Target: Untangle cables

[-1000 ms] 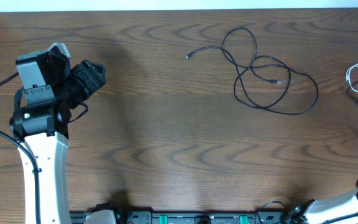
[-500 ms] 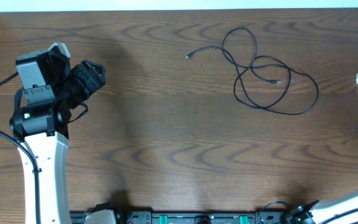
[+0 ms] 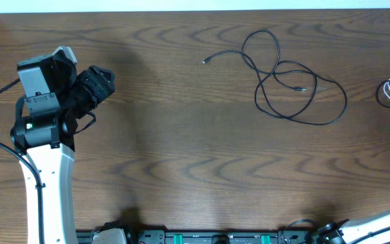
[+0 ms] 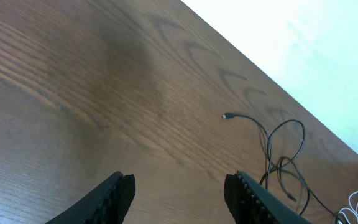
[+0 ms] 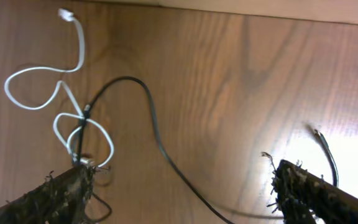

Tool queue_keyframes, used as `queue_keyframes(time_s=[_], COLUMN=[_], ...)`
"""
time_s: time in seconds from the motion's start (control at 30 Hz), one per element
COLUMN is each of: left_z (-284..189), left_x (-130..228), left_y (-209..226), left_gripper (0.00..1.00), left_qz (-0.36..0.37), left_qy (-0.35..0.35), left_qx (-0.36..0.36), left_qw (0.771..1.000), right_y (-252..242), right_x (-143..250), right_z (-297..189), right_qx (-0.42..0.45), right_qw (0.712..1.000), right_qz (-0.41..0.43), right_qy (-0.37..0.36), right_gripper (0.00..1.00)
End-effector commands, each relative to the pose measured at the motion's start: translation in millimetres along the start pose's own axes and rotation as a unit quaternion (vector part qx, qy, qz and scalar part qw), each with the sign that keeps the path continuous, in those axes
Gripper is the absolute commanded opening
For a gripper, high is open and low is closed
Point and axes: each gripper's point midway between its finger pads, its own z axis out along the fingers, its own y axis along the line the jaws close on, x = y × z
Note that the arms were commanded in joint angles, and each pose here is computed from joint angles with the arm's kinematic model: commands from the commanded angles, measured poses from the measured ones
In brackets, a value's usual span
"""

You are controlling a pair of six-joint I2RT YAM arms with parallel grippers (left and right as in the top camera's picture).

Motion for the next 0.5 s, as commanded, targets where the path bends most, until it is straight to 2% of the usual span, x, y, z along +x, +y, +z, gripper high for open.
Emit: queue_keyframes(time_s=[0.0, 0.27, 0.47], left_z=[-4.7, -4.7, -4.6], left_x=[-6.6, -6.6, -6.5], left_y=[-3.1, -3.1, -3.0], left_gripper=[0.53, 0.53, 0.53], left_qz=[0.008, 0.009, 0.009], left_qy=[-0.011, -0.011, -0.011], left_qx=[-0.001, -0.001, -0.002], left_qw=[1.0, 1.0, 1.0], right_y=[29.9, 109.0, 170.0], right_x=[4.4, 47.3, 111.7], right_z=[-29.9, -73.0, -129.1], right_qx=[-0.063, -0.191, -0.248], right_qw=[0.997, 0.966, 0.915], right_qz=[-0.04, -0.175, -0.318], right_qy=[-0.013, -0.005, -0.026], right_gripper=[0.89, 0.88, 0.93])
